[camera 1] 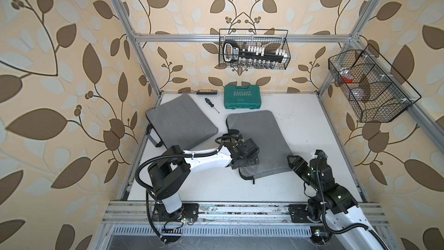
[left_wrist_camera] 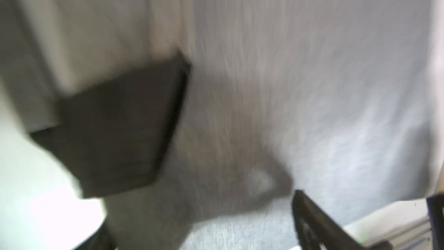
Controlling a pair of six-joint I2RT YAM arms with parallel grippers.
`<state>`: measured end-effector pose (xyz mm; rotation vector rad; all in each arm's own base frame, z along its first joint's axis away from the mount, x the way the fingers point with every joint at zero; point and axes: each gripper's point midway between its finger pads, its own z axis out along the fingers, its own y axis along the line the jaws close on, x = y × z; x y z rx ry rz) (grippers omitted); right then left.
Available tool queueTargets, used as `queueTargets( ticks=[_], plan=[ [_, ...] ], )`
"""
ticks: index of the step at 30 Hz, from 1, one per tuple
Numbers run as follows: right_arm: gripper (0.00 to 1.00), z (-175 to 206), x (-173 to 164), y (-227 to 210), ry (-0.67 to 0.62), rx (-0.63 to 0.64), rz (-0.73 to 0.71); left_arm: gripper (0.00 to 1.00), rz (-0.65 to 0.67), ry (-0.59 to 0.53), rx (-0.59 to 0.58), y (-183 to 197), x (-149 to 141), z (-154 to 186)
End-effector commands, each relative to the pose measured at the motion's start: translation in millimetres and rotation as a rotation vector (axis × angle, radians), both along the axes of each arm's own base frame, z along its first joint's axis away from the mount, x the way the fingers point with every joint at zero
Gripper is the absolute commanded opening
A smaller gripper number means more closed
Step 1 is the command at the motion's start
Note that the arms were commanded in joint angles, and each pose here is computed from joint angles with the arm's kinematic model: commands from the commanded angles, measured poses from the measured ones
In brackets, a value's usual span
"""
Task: Put the mouse into the laptop bag
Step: Adjust the zippered laptop bag at the center of the board, then reset both arms
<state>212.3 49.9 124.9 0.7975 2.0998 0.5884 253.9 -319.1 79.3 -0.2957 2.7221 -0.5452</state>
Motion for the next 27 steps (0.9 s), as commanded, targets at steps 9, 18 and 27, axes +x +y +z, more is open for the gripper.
queueTargets(
  ticks=[9, 18, 27],
  plan=[
    [0.99, 75, 108, -70, -0.265, -0.791, -0.300, 0.99, 0.557, -0.991, 0.422, 227, 47, 171],
    [0.99, -7, 154, -127, -0.157, -0.856, -0.346, 0.99, 0.422, -0.864, 0.758, 325, 92, 87],
    [0.94, 4, 146, -120, -0.263, -0.834, -0.319, 0.99, 0.319, -0.553, 0.643, 358, 140, -2]
  ],
)
